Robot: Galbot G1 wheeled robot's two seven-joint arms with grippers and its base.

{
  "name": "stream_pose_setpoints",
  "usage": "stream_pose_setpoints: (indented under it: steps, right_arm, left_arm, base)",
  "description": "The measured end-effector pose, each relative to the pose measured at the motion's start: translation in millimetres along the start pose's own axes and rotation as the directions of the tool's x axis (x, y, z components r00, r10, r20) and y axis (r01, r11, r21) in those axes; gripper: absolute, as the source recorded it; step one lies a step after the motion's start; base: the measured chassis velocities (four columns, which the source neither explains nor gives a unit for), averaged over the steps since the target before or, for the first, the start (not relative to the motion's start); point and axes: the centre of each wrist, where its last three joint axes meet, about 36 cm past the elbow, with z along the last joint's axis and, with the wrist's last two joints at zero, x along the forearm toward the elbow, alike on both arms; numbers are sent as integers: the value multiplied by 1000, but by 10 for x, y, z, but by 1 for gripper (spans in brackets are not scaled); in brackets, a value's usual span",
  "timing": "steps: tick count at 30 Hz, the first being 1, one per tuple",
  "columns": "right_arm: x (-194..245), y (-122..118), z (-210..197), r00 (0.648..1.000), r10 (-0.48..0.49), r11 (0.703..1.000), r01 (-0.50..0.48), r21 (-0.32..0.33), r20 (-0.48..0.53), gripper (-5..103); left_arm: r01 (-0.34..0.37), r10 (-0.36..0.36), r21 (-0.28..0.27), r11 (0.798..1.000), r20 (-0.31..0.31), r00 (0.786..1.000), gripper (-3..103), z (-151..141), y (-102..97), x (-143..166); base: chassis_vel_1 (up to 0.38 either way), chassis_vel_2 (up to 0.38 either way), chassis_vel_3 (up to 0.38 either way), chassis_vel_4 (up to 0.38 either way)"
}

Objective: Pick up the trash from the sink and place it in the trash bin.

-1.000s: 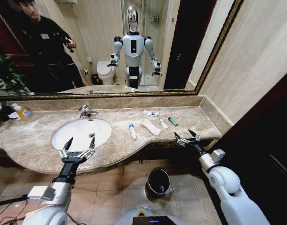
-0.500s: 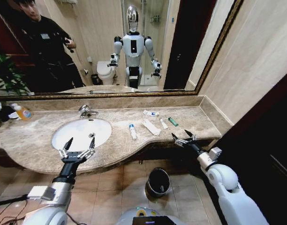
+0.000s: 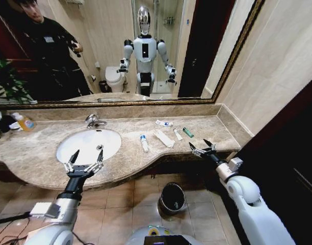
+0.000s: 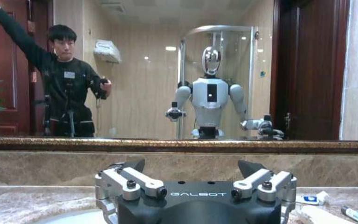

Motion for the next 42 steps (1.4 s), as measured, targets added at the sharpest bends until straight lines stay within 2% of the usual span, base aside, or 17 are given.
stream_pose_setpoints:
  steps: [10, 15, 25, 29, 33, 42]
  right_arm:
    - [-248, -272, -41, 1000, 0, 999, 1, 35, -14, 100]
    - [-458, -507, -9, 999, -3, 999, 5, 46, -41, 100]
    - [-780, -612, -13, 996, -22, 999, 26, 44, -84, 100]
    - [-966, -660, -113, 985, -78, 996, 84, 35, -154, 100]
    - [-1100, -694, -208, 979, -99, 994, 107, 37, -180, 100]
    - [-1521, -740, -332, 972, -99, 992, 114, 57, -213, 100]
  left_arm:
    - [0, 0, 0, 1000, 0, 1000, 100, 0, 0, 0]
    - [0, 0, 0, 1000, 0, 1000, 100, 0, 0, 0]
    - [0, 0, 0, 1000, 0, 1000, 100, 0, 0, 0]
    - [0, 0, 0, 1000, 0, 1000, 100, 0, 0, 0]
    - [0, 0, 0, 1000, 0, 1000, 100, 0, 0, 0]
    - [0, 0, 0, 1000, 0, 1000, 100, 0, 0, 0]
  base:
    - [0, 0, 0, 0]
    - [0, 0, 0, 0]
    - [0, 0, 0, 0]
    - [0, 0, 0, 0]
    - [0, 0, 0, 0]
    - [0, 0, 0, 0]
